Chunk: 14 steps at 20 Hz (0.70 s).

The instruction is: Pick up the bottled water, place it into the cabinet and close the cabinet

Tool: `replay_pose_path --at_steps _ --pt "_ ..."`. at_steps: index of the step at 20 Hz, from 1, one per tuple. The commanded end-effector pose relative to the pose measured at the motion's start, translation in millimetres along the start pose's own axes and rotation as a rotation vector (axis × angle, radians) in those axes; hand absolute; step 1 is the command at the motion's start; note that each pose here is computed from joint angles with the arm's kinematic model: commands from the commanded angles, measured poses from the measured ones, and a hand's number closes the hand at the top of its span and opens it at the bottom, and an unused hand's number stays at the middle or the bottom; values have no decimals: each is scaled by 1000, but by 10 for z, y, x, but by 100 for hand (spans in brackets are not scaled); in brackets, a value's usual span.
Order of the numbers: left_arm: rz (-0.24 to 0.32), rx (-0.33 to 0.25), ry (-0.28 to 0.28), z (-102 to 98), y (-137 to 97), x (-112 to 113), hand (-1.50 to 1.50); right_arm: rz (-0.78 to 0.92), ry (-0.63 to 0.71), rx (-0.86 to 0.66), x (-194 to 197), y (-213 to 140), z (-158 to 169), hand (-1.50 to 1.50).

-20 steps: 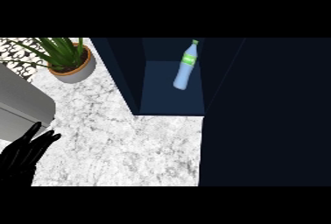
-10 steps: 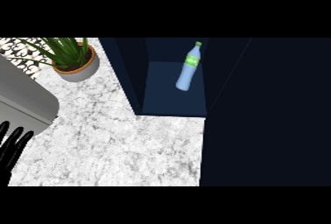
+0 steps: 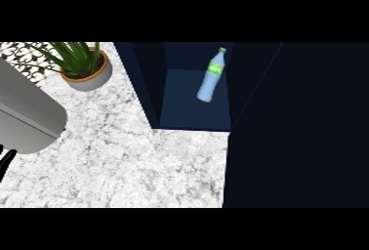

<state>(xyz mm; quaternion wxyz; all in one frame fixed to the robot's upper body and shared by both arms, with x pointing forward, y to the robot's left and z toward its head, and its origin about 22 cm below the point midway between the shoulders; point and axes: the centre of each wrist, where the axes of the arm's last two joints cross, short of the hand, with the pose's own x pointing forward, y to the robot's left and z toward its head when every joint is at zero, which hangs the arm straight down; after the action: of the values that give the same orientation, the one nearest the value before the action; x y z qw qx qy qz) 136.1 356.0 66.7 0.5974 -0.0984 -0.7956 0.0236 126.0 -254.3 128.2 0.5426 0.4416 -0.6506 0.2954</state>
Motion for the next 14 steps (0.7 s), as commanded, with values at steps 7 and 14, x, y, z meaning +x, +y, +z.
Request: replay_pose_path --at_steps 7,14 --pt "-12 -22 2 50 179 159 -150 166 13 44 342 259 -486 150" --pt "-12 -34 11 104 273 231 -150 104 -7 42 290 214 -929 150"
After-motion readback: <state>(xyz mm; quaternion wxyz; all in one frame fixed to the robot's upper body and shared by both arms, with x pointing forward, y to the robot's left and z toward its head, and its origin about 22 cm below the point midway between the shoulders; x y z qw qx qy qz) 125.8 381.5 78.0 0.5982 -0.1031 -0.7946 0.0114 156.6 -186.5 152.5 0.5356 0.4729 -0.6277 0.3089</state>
